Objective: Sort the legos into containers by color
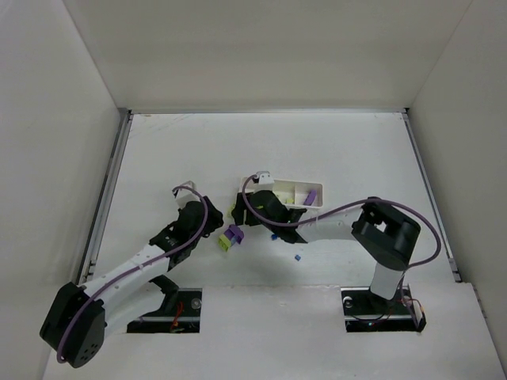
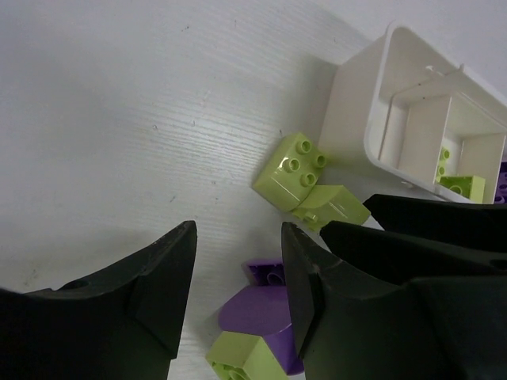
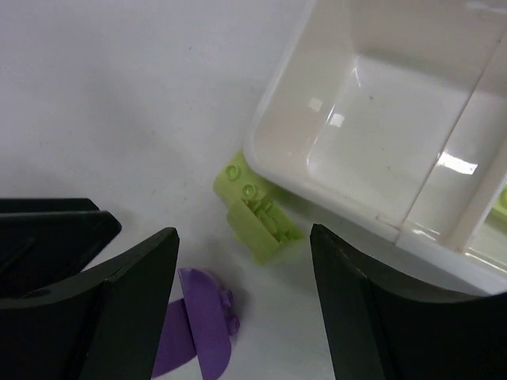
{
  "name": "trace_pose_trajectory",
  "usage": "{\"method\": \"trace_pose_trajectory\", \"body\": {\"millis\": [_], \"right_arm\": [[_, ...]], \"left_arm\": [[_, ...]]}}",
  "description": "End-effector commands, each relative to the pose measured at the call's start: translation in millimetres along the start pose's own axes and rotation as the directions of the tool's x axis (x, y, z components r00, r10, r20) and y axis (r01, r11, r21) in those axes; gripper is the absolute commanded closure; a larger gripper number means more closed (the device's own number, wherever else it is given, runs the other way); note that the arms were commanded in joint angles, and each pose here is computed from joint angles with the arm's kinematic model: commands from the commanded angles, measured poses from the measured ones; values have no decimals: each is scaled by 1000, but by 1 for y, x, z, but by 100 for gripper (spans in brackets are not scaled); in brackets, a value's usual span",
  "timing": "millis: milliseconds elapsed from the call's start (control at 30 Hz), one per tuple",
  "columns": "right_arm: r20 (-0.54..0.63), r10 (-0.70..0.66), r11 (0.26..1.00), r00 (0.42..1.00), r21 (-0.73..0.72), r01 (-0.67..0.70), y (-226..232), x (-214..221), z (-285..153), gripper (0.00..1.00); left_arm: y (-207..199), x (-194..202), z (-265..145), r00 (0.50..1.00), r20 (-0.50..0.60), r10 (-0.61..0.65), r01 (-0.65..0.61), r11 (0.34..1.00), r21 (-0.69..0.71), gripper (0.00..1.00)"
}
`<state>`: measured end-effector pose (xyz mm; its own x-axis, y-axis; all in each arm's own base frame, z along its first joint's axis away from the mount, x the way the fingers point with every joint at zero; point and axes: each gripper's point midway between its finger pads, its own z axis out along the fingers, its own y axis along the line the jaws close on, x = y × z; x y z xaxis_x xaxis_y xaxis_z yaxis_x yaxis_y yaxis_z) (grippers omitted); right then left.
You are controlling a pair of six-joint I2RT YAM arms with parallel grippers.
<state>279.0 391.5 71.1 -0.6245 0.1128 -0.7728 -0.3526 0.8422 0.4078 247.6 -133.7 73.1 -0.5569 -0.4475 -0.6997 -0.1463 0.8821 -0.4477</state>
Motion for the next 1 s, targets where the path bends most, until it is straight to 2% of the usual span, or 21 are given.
{"method": "trace_pose_trajectory", "body": {"millis": [0, 167, 367, 567, 667, 800, 967], "right_arm": [[77, 41, 999, 996, 27, -44, 6, -25, 12, 29], [46, 21, 995, 999, 92, -25, -5, -14, 25, 34], [40, 3, 990, 999, 138, -9, -15, -9, 24, 36], [48, -9, 988, 999, 153, 2, -19, -10, 17, 64], [60, -3, 990, 998, 141, -5, -16, -16, 10, 71], [97, 9, 995, 995, 99, -18, -6, -33, -15, 72], [160, 34, 999, 987, 34, -40, 2, -61, -52, 72]], "left_arm": [[-9, -1, 4, 1000, -3, -23, 23, 998, 64, 56], [-7, 1, 7, 1000, -16, -20, 21, 997, 69, 56], [-9, -2, 10, 1000, -12, -4, 5, 997, 71, 54], [-12, -4, 13, 1000, -8, 10, -9, 997, 72, 54], [-14, -6, 14, 1000, -11, 29, -28, 997, 72, 51], [-22, -8, 17, 997, -19, 68, -67, 995, 78, 45], [-34, -9, 26, 992, -33, 125, -122, 989, 83, 41]]}}
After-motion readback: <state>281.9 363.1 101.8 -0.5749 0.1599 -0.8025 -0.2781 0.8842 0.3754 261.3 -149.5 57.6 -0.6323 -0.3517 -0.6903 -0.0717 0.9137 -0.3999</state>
